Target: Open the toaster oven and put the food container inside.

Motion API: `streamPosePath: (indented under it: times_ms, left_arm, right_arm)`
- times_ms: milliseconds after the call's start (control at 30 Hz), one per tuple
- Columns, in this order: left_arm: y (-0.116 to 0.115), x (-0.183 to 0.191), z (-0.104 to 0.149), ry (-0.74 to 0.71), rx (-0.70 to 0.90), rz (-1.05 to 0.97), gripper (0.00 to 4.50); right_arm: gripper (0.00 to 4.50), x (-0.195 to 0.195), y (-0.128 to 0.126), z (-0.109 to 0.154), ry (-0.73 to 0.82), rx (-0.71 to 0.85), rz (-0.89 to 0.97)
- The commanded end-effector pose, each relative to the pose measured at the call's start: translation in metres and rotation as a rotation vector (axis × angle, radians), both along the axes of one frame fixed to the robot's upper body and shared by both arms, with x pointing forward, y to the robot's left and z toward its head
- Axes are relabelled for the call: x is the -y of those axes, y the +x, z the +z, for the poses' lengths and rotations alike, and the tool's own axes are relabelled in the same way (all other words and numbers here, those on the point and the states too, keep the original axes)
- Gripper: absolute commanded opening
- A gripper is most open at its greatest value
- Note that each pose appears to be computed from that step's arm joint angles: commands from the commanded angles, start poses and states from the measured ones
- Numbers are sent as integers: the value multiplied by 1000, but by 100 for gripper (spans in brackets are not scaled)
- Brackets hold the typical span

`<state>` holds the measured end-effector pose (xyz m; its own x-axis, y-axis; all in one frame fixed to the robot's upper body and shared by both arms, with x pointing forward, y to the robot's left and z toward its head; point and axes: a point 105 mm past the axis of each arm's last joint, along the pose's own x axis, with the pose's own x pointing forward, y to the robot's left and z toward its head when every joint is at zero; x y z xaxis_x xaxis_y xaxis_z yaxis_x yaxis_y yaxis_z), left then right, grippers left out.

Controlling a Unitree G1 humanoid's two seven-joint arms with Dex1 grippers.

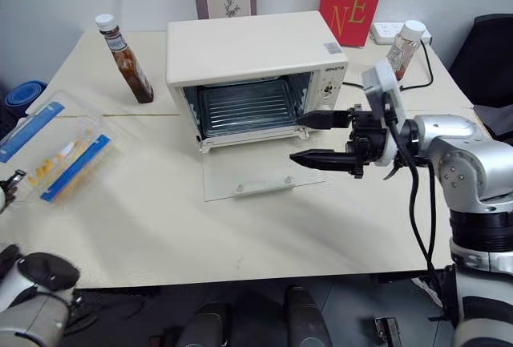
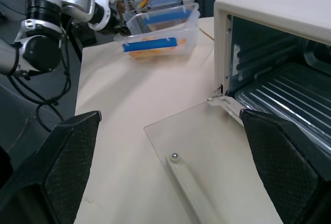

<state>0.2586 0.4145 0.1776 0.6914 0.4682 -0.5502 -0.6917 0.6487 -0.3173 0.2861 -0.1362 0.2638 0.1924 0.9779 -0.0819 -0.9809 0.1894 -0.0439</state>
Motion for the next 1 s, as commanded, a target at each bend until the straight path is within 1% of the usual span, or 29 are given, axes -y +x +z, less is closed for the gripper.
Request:
streamPosePath:
  times_ms: [33,100,167,300,367,433,567,633,667,800,1000]
  left_arm:
    - [2,12,2,42,17,-179,9]
    - [2,22,-1,46,7,-282,9]
    - [0,48,-3,71,-26,-500,9]
    - [-2,98,-2,48,-55,-797,9]
    - [0,121,0,30,-53,-902,9]
    - [8,145,8,21,-32,-991,9]
    - [27,187,33,-15,36,-1054,9]
    - [41,205,39,-15,47,-1068,9]
    - [45,210,40,-14,46,-1072,9]
    - [66,251,44,-22,30,-1145,9]
    - [86,276,40,-36,-38,-1121,9]
  right_arm:
    - [450,6,-11,3,-16,21,-2]
    - [450,8,-12,-1,-32,30,-18]
    - [450,10,-15,-9,-36,11,-33]
    - [450,15,-19,-20,-40,-14,-71]
    - [450,16,-21,-24,-43,-18,-92]
    - [450,18,-24,-28,-40,-27,-120]
    - [450,27,-31,-34,-39,-42,-182]
    - [450,32,-34,-36,-36,-43,-221]
    - [450,32,-35,-37,-36,-41,-232]
    - [450,39,-40,-41,-35,-25,-299]
    - [450,47,-41,-46,-32,32,-405]
